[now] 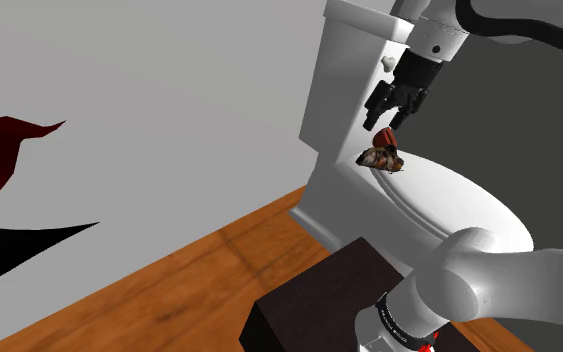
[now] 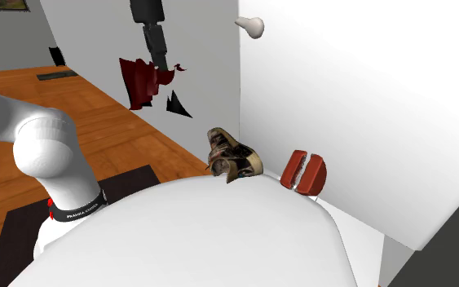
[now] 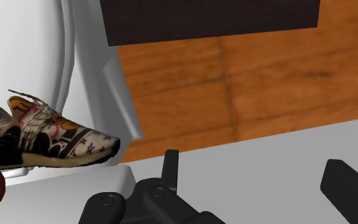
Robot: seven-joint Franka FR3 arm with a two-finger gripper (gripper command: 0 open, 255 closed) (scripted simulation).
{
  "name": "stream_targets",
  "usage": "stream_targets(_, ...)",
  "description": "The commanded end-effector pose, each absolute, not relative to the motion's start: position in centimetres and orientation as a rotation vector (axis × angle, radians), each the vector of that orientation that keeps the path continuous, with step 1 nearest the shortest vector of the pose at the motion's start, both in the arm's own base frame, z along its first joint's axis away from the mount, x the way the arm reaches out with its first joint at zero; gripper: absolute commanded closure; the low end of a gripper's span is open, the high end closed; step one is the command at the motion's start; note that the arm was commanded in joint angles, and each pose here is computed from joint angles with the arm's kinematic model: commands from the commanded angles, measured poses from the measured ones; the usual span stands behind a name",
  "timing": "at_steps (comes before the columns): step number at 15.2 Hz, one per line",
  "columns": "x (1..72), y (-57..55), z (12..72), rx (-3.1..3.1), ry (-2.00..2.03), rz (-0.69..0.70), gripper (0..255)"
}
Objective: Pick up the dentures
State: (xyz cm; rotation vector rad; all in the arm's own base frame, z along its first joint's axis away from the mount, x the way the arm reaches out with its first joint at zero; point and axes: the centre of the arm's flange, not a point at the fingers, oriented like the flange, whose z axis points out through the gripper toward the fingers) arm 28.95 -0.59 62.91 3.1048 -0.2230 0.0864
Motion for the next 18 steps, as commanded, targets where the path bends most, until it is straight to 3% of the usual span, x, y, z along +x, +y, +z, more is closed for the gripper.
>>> stream_targets(1, 28.9, -0.6, 62.9, 3.105, -0.223, 0.086, 0)
stream_targets(18, 28.2, -22.6, 54.8, 3.147, -0.112, 0.521, 0)
